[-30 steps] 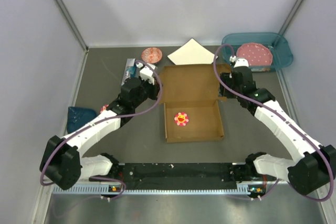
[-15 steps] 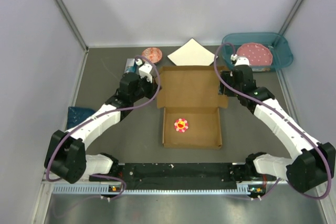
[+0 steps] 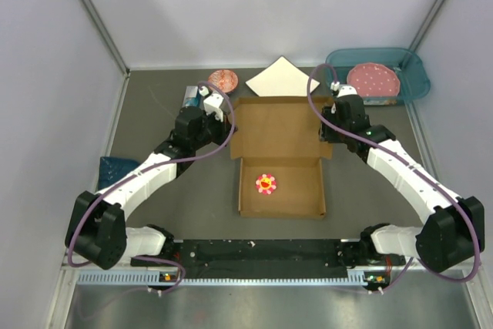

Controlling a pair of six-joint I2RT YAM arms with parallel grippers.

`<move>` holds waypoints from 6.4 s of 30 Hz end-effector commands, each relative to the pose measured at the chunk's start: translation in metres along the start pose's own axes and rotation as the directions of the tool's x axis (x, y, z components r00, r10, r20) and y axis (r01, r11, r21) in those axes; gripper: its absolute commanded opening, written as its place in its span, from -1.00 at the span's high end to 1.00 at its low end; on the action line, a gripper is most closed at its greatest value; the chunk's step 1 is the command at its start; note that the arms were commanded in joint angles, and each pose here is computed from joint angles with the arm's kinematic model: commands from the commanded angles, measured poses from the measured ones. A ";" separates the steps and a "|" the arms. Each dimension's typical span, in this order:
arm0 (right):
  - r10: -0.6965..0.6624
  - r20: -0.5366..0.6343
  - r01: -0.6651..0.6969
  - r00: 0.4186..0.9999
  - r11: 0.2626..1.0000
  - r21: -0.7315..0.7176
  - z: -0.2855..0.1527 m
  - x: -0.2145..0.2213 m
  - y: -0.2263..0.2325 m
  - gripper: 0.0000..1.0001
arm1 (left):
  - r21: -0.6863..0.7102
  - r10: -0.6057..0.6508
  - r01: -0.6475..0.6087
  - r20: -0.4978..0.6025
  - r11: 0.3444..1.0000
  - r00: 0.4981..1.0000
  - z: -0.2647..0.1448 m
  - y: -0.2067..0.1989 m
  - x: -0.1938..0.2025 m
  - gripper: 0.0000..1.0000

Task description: Fold the paper box

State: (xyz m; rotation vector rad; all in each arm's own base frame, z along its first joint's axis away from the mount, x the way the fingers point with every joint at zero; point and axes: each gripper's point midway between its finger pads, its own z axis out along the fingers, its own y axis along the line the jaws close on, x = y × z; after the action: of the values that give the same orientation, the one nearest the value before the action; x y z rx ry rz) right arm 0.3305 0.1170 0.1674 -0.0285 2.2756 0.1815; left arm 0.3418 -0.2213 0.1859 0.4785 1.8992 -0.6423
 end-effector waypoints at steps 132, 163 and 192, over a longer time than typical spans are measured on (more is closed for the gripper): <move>0.075 0.193 -0.081 0.978 0.996 0.023 -0.052 0.140 0.023 0.33 | -0.118 -0.277 0.373 0.479 0.920 0.833 -0.072 -0.046 0.079 1.00; 0.289 0.470 -0.220 0.834 0.956 -0.196 -0.182 0.015 -0.009 -0.18 | -0.189 -0.146 0.267 0.485 0.945 0.862 -0.083 -0.039 0.075 1.00; -0.122 0.208 0.205 0.970 0.871 -0.447 -0.129 0.046 0.163 -0.24 | -0.152 -0.080 0.154 0.408 0.976 0.909 -0.106 -0.060 0.096 0.80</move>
State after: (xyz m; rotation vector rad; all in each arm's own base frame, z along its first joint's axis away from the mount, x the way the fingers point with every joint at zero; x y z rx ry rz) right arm 0.2148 0.2417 0.2631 -0.3615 1.9177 0.4877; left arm 0.1972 -0.2056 0.1710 0.0809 1.5190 -0.6423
